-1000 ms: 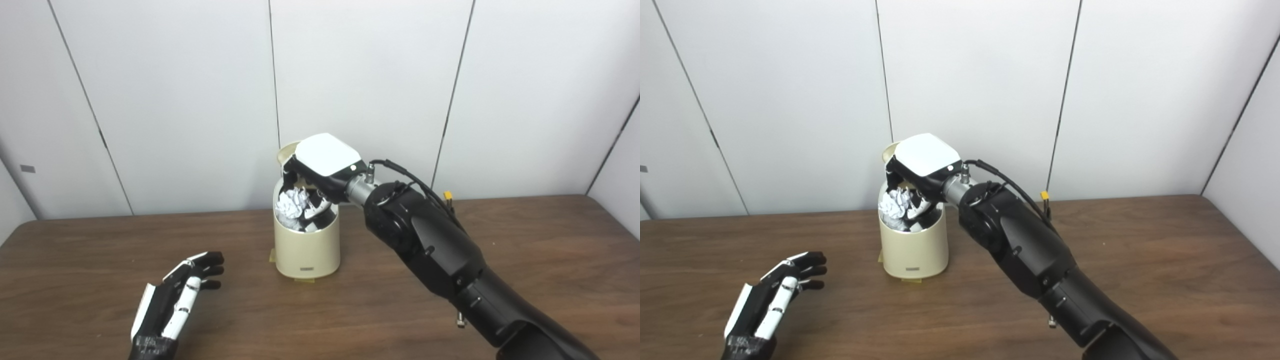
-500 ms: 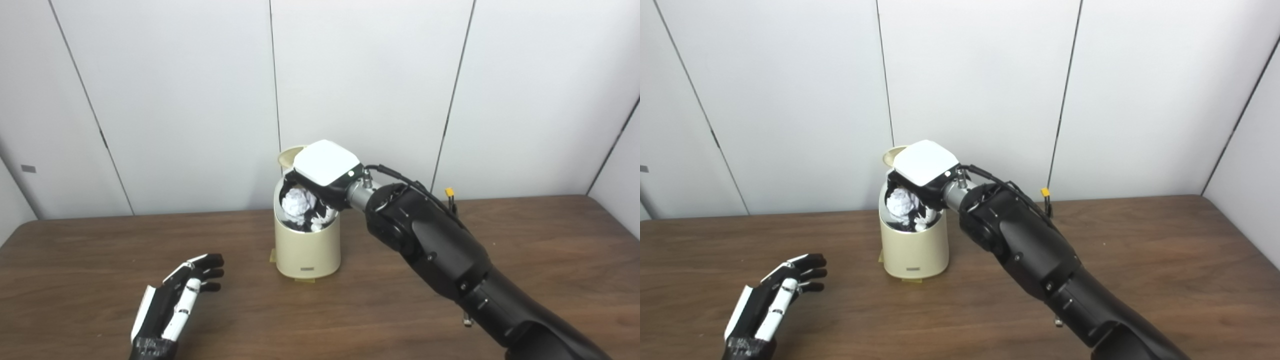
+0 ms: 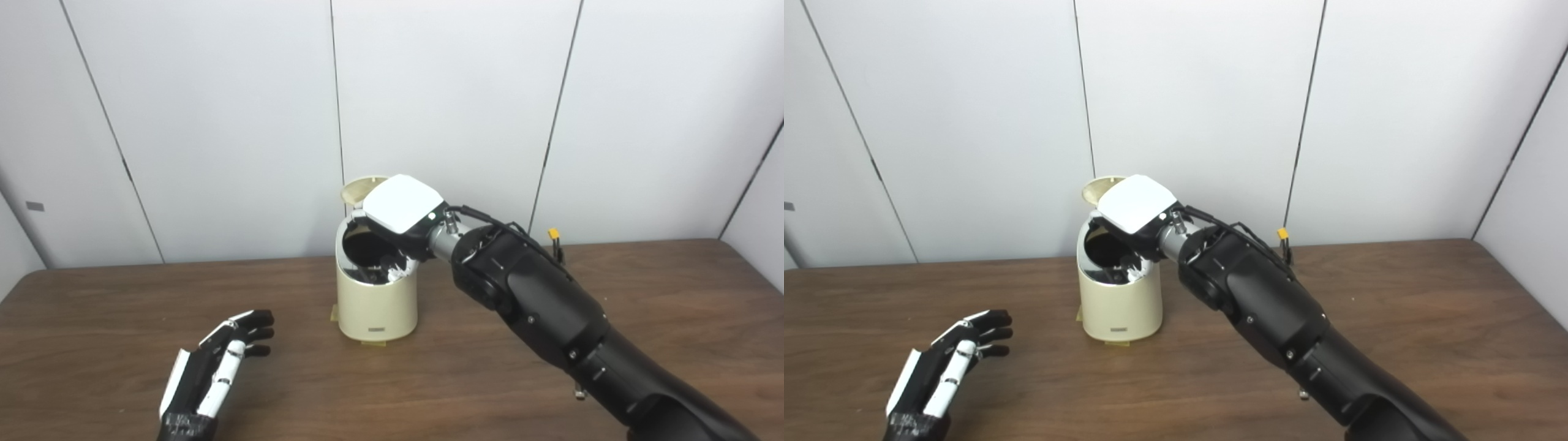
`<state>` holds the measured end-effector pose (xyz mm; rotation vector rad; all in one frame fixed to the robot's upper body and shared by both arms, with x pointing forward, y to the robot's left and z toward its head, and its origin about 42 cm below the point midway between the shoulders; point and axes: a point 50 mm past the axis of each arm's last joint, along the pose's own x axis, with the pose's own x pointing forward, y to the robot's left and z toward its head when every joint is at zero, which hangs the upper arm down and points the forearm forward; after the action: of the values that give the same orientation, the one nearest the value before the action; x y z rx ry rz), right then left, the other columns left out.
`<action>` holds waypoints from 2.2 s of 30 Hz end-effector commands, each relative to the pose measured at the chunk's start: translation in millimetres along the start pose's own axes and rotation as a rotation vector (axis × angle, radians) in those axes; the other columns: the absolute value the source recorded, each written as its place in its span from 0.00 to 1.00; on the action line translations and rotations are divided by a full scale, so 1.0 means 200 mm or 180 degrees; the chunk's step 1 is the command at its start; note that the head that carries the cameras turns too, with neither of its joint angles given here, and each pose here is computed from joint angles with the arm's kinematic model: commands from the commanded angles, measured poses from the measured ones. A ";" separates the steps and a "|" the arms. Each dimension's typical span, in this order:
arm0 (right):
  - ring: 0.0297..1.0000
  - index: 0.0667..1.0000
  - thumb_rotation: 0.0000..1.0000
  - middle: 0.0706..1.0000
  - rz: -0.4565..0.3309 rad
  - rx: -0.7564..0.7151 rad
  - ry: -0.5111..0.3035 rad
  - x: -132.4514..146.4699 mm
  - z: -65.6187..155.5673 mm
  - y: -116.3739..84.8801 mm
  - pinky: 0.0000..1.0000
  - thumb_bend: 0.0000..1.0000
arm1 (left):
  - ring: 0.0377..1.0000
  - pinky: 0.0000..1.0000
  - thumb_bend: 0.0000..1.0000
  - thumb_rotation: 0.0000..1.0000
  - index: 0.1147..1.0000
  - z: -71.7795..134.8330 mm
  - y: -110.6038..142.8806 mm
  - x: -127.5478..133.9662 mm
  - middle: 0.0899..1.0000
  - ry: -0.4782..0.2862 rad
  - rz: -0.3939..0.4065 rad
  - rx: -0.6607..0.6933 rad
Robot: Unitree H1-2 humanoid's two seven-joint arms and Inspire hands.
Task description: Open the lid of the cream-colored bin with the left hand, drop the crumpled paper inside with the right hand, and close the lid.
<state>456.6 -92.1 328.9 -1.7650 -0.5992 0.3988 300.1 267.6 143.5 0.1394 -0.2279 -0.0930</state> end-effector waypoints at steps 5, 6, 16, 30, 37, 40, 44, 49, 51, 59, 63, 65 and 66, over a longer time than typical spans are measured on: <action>0.58 0.57 0.07 0.62 -0.1101 0.0351 -0.0207 -0.07 -0.06 -0.11 0.49 0.95 | 0.75 0.68 0.24 0.75 0.74 0.07 0.01 0.04 0.75 -0.0220 -0.0025 0.0034; 0.53 0.51 0.10 0.58 -0.1258 0.0418 -0.0226 -0.08 -0.06 -0.11 0.45 0.74 | 0.75 0.68 0.25 0.75 0.74 0.07 0.01 0.04 0.75 -0.0223 -0.0023 0.0039; 0.31 0.45 0.01 0.43 -0.2476 0.0925 0.0077 -0.15 -0.06 0.01 0.27 0.53 | 0.74 0.68 0.26 0.76 0.74 0.07 0.02 0.04 0.75 -0.0198 -0.0005 0.0062; 0.30 0.44 0.01 0.42 -0.3111 0.2774 0.0154 -0.50 -0.19 0.25 0.40 0.52 | 0.72 0.67 0.25 0.74 0.68 0.08 0.01 0.06 0.68 -0.0227 0.0000 0.0060; 0.75 0.78 0.76 0.76 -0.2040 0.3982 0.0241 -0.77 -0.14 0.51 0.66 0.43 | 0.70 0.66 0.25 0.72 0.68 0.07 0.02 0.07 0.68 -0.0245 0.0018 0.0062; 0.89 0.90 0.86 0.90 -0.1829 0.4266 0.0316 -0.84 -0.13 0.61 0.82 0.45 | 0.71 0.67 0.27 0.71 0.69 0.07 0.03 0.07 0.69 -0.0235 0.0021 0.0043; 0.93 0.92 0.86 0.94 -0.1713 0.4491 0.0490 -0.93 -0.09 0.69 0.87 0.45 | 0.72 0.67 0.26 0.71 0.70 0.07 0.03 0.07 0.71 -0.0258 0.0004 0.0055; 0.67 0.77 0.61 0.73 -0.1721 0.4522 0.0812 -0.99 -0.08 0.75 0.65 0.29 | 0.71 0.66 0.26 0.69 0.70 0.07 0.03 0.08 0.71 -0.0251 0.0022 0.0047; 0.66 0.74 0.54 0.71 -0.1711 0.4484 0.0855 -1.01 -0.09 0.78 0.63 0.26 | 0.71 0.66 0.26 0.69 0.70 0.07 0.03 0.08 0.71 -0.0251 0.0027 0.0055; 0.68 0.71 0.52 0.71 -0.1718 0.4472 0.0982 -1.02 -0.10 0.88 0.61 0.18 | 0.70 0.65 0.25 0.68 0.69 0.11 0.02 0.12 0.69 -0.0363 0.0009 0.0133; 0.67 0.70 0.54 0.69 -0.1739 0.4466 0.0987 -1.01 -0.10 0.90 0.59 0.18 | 0.69 0.64 0.30 0.71 0.69 0.21 0.01 0.21 0.68 -0.0609 0.0031 0.0380; 0.67 0.70 0.58 0.69 -0.1733 0.4463 0.1004 -1.01 -0.10 0.91 0.59 0.19 | 0.70 0.63 0.30 0.70 0.68 0.28 0.00 0.26 0.67 -0.0751 0.0047 0.0547; 0.67 0.70 0.58 0.69 -0.1727 0.4463 0.1013 -1.01 -0.09 0.91 0.59 0.19 | 0.70 0.63 0.30 0.69 0.68 0.33 -0.01 0.31 0.67 -0.0825 0.0041 0.0598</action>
<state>327.2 -261.8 128.1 -0.2740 -0.2448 0.0826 330.0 257.0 179.4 0.2756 -0.3438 -0.0794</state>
